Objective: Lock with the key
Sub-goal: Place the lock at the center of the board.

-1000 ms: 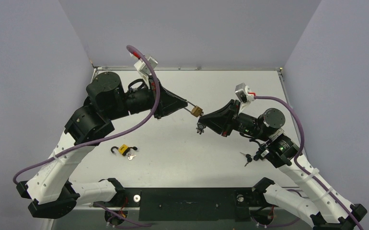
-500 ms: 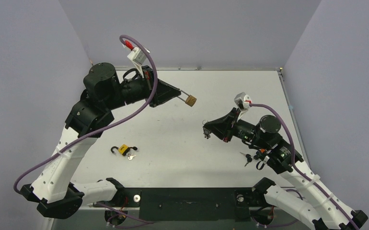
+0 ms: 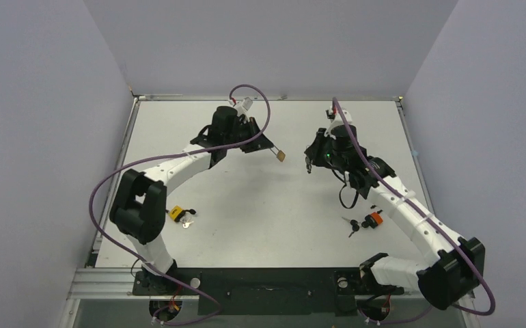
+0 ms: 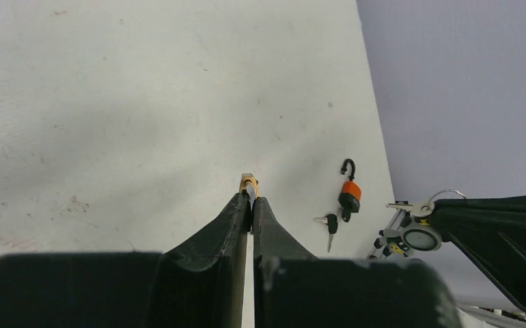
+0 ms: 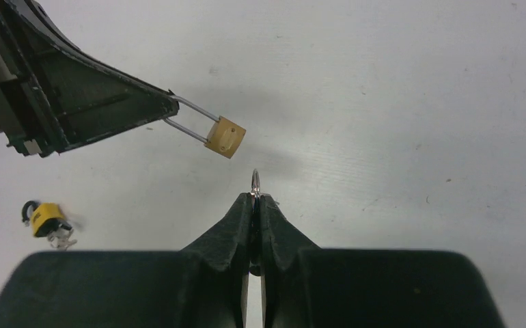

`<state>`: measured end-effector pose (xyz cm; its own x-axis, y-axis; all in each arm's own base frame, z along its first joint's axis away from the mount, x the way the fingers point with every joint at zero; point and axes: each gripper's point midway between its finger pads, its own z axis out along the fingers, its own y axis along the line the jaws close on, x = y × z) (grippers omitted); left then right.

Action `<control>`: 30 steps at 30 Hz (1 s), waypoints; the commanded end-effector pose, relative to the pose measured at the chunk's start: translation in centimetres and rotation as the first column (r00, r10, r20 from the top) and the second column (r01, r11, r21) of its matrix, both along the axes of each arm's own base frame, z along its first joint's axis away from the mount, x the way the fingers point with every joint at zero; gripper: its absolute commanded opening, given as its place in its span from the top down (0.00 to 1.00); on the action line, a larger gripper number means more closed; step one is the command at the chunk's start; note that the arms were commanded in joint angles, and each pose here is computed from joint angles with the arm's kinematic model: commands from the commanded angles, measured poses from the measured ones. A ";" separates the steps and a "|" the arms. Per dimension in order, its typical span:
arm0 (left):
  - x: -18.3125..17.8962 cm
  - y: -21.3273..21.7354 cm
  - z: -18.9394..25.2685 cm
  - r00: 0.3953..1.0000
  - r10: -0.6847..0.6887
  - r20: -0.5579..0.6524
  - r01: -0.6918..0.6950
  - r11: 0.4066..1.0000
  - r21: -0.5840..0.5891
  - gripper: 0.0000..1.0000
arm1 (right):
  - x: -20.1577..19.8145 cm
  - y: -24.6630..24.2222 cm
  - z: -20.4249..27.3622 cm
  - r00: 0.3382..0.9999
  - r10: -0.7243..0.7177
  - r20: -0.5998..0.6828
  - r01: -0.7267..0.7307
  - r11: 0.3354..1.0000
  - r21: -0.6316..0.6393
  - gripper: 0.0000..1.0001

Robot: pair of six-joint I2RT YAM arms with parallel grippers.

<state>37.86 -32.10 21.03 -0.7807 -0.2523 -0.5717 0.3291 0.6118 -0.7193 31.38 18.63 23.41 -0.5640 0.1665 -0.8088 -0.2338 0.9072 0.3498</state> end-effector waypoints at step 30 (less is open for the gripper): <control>3.3 2.5 -18.8 0.942 0.136 -0.305 -0.104 0.987 0.119 0.81 | 11.5 6.8 -13.5 0.961 -0.102 -0.255 0.047 0.976 -0.213 1.00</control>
<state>41.00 -31.64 3.71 -0.9035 -0.3071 -0.2989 0.0494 0.6182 -0.7844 41.79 23.61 6.59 -0.8088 0.0555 -0.5854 -0.0699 0.9794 0.1894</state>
